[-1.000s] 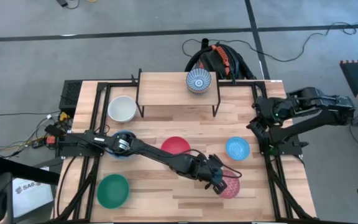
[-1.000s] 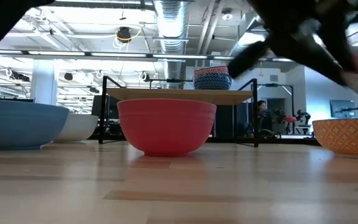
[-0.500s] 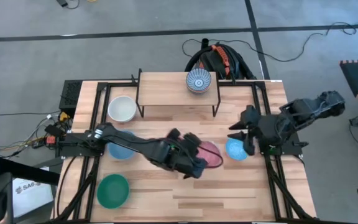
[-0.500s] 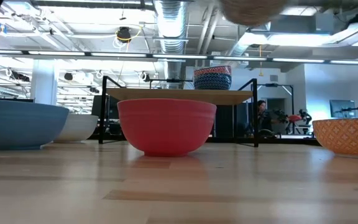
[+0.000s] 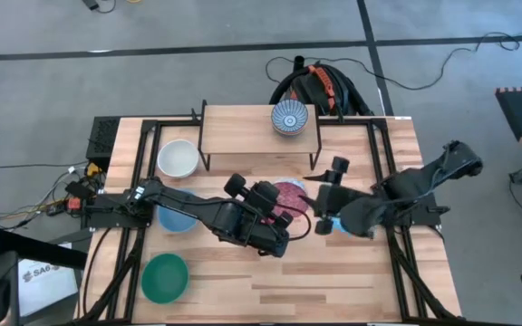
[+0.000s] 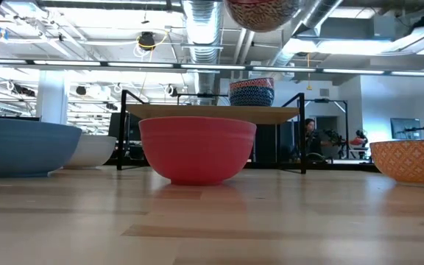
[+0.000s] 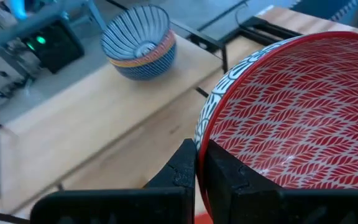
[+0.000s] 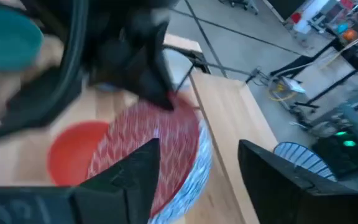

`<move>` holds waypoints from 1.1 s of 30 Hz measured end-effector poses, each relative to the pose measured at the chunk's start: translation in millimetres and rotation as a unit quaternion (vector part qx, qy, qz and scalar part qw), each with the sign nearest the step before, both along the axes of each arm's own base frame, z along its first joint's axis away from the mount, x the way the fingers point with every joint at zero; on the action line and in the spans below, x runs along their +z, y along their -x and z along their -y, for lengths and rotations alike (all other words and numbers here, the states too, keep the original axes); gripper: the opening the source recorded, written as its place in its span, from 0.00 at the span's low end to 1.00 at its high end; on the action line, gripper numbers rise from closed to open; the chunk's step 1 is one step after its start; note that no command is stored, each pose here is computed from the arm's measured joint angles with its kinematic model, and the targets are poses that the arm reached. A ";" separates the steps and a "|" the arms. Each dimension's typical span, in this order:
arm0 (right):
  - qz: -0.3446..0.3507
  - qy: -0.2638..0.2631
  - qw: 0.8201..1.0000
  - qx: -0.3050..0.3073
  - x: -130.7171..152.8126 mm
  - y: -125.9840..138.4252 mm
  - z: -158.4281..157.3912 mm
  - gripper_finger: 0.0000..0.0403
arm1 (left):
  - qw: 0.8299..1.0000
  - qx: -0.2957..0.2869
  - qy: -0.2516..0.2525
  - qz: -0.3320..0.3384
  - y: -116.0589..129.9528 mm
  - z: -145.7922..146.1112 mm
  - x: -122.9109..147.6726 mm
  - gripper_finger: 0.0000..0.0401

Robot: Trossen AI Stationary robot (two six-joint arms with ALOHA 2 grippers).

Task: Place and stack bowls onto a shelf
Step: Stack the red patterned bowl on top of the blue patterned bowl on the shelf

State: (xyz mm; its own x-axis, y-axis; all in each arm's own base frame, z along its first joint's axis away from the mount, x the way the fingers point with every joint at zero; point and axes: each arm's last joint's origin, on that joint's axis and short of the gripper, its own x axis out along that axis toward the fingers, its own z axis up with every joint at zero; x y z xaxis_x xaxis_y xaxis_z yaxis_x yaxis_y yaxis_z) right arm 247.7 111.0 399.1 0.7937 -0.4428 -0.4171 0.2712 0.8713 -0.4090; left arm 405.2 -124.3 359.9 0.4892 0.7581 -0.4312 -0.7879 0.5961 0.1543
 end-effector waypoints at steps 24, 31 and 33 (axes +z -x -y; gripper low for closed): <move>-0.001 -0.043 0.991 -0.126 -26.8 -33.5 25.2 0.50 | 0.999 -0.009 -0.024 0.039 18.7 5.3 30.0 0.00; 0.017 -0.063 0.985 -0.160 -26.9 -35.7 34.7 0.22 | 0.998 0.001 0.011 0.066 15.3 1.3 30.4 0.00; 0.015 -0.061 0.985 -0.164 -27.4 -36.4 37.7 0.17 | 0.997 0.001 0.021 0.069 14.3 0.0 30.3 0.01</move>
State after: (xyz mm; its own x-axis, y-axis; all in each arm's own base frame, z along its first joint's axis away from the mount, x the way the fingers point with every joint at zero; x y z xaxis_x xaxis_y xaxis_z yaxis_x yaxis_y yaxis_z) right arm 284.1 73.3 371.7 0.6292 -0.6248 -0.4623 0.5558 0.7775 -0.2942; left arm 391.0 -124.3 390.2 0.5446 0.7419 -0.3912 -0.8011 0.5983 0.0194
